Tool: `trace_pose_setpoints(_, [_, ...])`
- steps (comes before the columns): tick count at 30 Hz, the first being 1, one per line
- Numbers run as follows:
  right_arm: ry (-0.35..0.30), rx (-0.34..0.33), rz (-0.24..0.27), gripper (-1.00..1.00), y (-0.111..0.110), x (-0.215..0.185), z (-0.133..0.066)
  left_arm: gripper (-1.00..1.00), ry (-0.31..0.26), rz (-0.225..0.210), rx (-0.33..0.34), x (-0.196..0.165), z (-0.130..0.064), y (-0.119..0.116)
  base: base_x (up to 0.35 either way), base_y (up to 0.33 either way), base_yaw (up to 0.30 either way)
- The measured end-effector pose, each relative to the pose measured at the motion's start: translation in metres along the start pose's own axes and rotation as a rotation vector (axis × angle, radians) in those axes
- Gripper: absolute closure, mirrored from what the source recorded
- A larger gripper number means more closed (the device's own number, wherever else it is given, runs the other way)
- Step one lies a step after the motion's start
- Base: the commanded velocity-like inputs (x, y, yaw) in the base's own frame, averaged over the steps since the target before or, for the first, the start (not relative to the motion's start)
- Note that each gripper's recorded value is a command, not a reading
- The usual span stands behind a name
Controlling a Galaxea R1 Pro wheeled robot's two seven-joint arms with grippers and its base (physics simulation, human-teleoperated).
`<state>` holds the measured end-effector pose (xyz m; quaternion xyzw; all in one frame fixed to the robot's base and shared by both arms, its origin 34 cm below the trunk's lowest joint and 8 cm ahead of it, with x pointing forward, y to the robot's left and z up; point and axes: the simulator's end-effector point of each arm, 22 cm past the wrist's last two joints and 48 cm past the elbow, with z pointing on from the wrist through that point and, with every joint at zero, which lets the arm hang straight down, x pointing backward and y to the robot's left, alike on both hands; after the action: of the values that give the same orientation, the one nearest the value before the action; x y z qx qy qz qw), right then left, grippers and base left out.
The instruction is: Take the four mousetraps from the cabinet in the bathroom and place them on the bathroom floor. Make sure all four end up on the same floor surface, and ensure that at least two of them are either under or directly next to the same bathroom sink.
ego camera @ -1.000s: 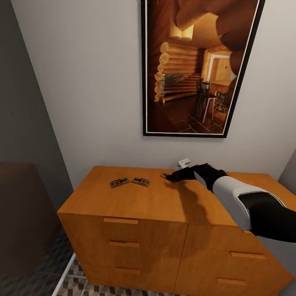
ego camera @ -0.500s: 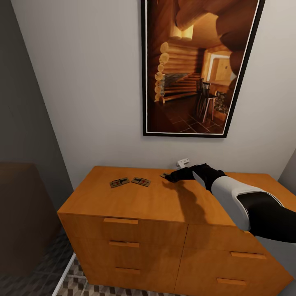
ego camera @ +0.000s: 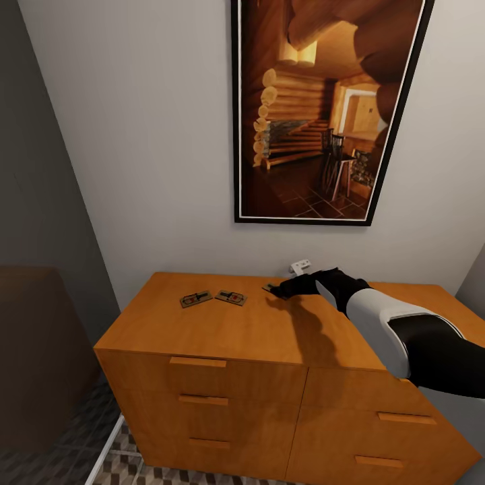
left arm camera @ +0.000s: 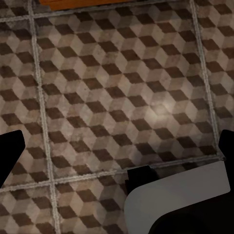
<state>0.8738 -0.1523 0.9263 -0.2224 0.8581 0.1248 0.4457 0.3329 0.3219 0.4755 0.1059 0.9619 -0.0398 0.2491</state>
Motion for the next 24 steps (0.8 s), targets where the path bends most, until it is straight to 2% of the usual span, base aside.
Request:
trace_pose_setpoints(10, [0.0,0.034,0.003,-1.0,-0.007,0.001,0.0,-1.0,0.0,0.0,0.002,0.0,0.0,-0.001,0.0,0.0,0.0])
trace_pose_setpoints(24, [0.002,0.041,0.006,-1.0,-0.011,0.003,-0.001,-1.0,0.0,0.001,0.002,0.0,0.0,-0.001,0.0,0.0,0.0])
